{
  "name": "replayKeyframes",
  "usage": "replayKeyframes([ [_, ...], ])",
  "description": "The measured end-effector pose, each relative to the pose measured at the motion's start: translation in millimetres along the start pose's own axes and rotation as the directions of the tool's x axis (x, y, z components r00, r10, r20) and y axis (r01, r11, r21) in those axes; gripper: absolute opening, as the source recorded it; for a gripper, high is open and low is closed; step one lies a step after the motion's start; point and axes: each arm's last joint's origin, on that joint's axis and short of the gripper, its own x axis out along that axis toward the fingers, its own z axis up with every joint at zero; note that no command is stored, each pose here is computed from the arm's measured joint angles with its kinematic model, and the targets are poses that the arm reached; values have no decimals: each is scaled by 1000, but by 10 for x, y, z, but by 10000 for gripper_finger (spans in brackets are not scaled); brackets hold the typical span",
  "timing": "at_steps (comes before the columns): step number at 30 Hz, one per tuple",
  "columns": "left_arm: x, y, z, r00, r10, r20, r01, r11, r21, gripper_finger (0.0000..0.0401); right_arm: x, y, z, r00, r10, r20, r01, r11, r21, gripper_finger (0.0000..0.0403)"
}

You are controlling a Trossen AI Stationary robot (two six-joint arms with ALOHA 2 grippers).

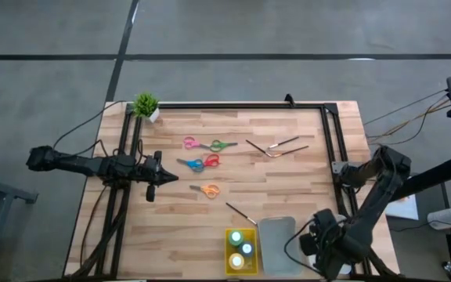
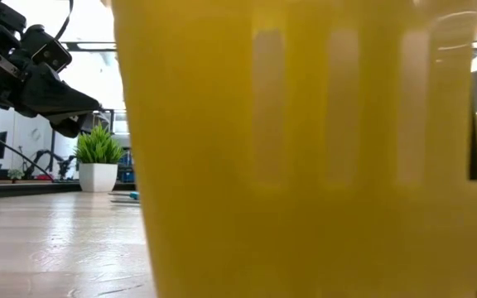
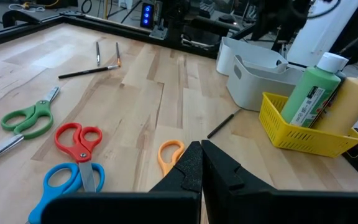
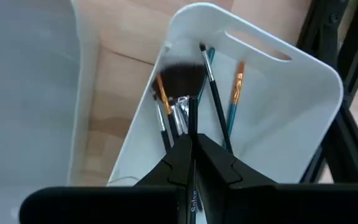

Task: Pick & Place Paint Supplies
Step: Put the silver brush into the white bin

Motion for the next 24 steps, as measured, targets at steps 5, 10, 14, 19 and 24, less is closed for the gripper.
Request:
replayKeyframes([
  [5, 0, 0, 0, 1000, 0, 0, 0, 1000, 0, 0, 206, 66, -141, 997, -64, 54, 64, 998, -10, 11],
  [10, 0, 0, 0, 1000, 0, 0, 0, 1000, 0, 0, 421, 147, -234, 985, -140, 97, 141, 990, -5, 11],
  [14, 0, 0, 0, 1000, 1, 0, -1, 1000, 0, 0, 543, 185, -281, 977, -175, 126, 177, 984, -5, 11],
  [19, 0, 0, 1, 1000, 0, 1, 0, 1000, 0, 0, 653, 215, -312, 966, -206, 157, 209, 978, -2, 11],
  [24, 0, 0, 0, 1000, 0, 0, 0, 1000, 0, 0, 726, 237, -334, 959, -224, 174, 227, 974, 1, 11],
])
